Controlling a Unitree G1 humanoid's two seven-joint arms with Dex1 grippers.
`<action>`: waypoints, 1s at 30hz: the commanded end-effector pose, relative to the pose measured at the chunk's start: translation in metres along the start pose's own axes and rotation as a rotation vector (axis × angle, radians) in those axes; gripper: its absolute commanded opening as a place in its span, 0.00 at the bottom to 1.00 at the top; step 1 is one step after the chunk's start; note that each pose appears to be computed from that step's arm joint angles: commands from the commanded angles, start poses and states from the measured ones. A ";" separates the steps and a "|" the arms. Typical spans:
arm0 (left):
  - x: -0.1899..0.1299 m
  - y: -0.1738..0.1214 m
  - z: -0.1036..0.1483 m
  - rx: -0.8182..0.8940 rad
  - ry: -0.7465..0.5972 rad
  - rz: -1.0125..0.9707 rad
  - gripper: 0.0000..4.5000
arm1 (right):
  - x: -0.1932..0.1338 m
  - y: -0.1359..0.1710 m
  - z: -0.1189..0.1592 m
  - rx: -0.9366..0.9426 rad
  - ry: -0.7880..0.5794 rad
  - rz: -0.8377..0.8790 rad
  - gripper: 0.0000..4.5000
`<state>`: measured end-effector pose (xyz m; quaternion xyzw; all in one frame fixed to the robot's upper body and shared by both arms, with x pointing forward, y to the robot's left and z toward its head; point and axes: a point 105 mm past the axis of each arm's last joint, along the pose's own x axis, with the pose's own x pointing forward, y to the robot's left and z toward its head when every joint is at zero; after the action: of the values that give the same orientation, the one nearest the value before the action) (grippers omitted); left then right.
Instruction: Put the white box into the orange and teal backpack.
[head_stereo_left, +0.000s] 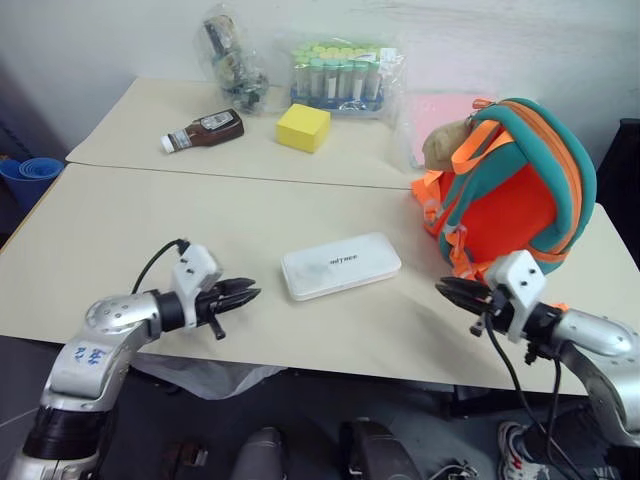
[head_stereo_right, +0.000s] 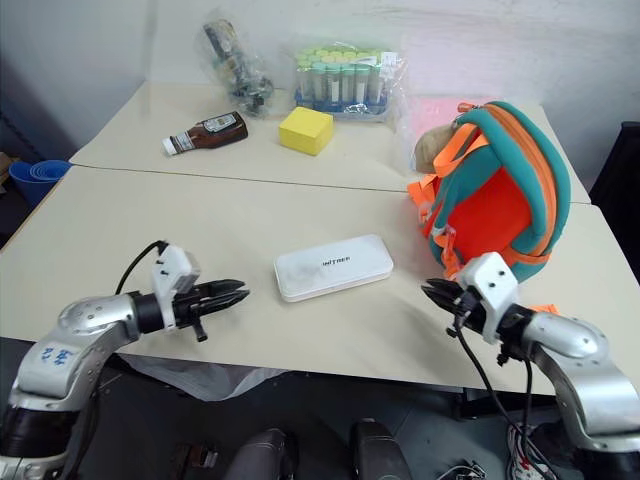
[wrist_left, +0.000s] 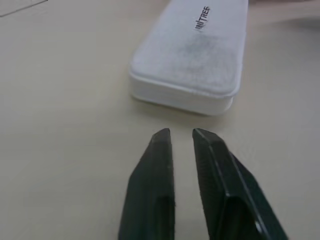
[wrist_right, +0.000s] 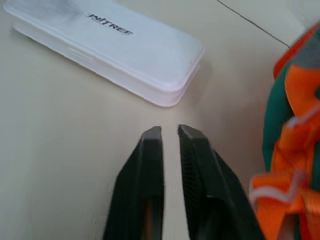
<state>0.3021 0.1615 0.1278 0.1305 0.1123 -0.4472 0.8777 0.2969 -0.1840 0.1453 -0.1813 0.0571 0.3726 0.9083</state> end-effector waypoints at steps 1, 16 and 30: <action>0.011 0.002 -0.003 0.030 0.025 -0.028 0.01 | 0.021 -0.013 0.008 -0.042 -0.020 -0.026 0.00; 0.041 0.011 -0.006 0.001 0.071 -0.046 0.01 | 0.090 -0.037 0.004 -0.046 0.009 -0.120 0.00; 0.055 0.031 0.002 0.075 0.070 -0.037 0.01 | 0.064 0.013 0.008 0.006 0.005 -0.052 0.00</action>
<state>0.3560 0.1363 0.1072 0.1579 0.1473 -0.4590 0.8618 0.3379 -0.1349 0.1176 -0.1823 0.0816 0.3437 0.9176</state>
